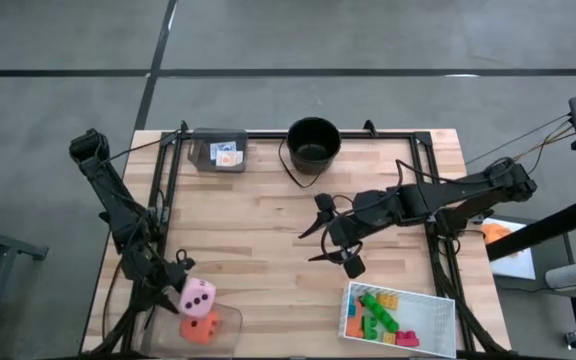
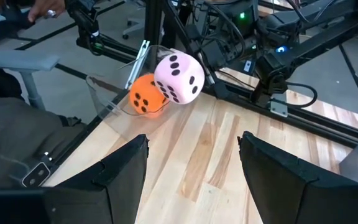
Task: Pick & Place Toys
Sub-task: Put the pink dice into the transparent bin
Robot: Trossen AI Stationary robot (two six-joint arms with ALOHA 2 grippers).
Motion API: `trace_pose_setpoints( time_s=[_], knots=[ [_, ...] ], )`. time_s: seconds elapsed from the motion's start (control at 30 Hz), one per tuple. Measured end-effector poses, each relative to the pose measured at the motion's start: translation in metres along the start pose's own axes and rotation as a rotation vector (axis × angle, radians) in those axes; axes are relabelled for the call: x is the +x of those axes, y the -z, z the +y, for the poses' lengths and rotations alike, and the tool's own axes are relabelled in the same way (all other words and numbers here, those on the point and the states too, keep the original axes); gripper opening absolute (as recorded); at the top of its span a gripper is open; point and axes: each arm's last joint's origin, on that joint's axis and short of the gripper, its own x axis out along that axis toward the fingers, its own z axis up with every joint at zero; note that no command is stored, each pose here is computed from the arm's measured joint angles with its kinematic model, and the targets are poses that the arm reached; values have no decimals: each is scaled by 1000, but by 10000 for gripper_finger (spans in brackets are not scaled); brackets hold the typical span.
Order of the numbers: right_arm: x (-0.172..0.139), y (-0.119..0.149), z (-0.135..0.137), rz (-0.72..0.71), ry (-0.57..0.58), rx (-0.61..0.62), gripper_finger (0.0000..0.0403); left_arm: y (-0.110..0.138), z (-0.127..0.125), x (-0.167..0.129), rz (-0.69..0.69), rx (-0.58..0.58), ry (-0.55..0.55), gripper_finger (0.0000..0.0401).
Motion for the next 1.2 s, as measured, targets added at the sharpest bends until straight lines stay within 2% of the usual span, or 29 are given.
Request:
trace_pose_setpoints(
  time_s=[0.23,0.37,0.67,0.87,1.2],
  knots=[
    [0,0,0,2,-1,8,249,0,-1,0,27,6,29,247],
    [0,1,0,3,-1,8,249,2,1,-1,52,14,6,251],
    [1,1,0,6,-1,12,249,5,6,-1,57,117,-76,249],
    [1,2,1,8,-3,13,249,11,11,-1,102,111,-111,229],
    [1,1,6,6,-17,14,249,1,3,-4,89,143,-125,155]
  ],
)
